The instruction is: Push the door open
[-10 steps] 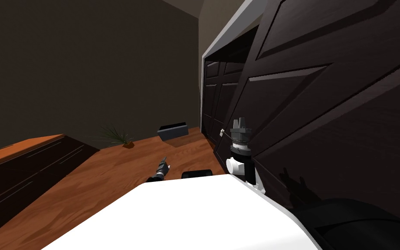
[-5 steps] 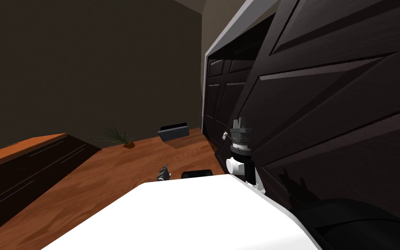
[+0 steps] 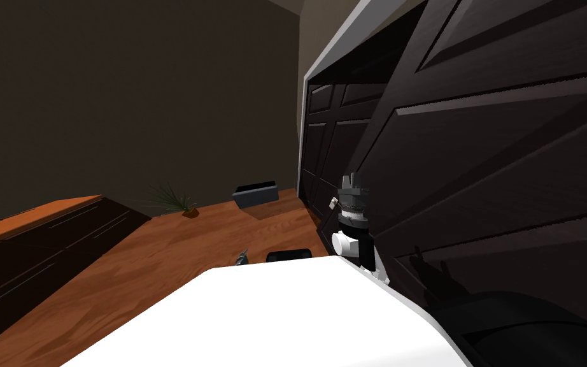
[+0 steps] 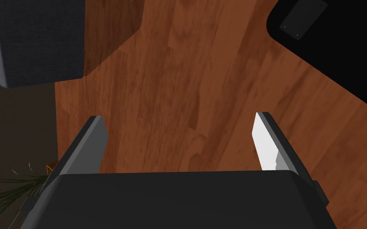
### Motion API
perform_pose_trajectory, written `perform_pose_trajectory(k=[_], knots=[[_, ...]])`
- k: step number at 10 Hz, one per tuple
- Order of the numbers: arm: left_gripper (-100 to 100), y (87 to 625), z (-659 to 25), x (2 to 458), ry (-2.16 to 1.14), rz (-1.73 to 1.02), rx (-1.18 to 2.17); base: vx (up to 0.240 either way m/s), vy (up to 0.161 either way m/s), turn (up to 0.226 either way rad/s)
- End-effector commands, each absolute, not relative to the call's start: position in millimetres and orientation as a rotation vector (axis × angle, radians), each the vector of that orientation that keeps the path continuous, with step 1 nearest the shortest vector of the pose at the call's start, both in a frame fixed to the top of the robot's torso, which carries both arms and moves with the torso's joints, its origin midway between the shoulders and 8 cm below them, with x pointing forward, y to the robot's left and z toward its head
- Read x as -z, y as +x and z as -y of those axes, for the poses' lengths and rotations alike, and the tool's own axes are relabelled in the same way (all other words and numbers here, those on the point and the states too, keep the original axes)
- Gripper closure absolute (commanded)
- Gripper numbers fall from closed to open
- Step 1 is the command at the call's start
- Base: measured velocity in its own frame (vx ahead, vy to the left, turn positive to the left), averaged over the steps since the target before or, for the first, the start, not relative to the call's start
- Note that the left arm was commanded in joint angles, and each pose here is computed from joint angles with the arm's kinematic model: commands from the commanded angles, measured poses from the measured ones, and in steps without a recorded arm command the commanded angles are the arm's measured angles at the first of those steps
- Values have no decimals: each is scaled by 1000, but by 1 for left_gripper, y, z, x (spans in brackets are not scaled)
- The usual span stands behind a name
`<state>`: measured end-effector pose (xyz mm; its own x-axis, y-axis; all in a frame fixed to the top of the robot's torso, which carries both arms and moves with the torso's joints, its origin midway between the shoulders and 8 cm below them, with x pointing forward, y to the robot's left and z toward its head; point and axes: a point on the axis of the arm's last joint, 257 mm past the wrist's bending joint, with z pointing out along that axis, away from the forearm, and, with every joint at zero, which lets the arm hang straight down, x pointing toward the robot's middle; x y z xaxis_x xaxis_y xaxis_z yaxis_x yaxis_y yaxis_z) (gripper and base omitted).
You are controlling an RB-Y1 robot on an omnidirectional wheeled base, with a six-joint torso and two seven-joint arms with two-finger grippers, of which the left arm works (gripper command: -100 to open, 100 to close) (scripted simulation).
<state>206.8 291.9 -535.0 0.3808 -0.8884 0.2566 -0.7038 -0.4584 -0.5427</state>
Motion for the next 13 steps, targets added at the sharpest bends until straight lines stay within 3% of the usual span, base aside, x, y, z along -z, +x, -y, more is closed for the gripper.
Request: perform_pose_trajectory(k=[1,13], knots=[[-100,191,-287,548,-2363,-1403,718,103,-20,51],[-100,68,-234,607,-2798,-1463,507,100,-13,46]])
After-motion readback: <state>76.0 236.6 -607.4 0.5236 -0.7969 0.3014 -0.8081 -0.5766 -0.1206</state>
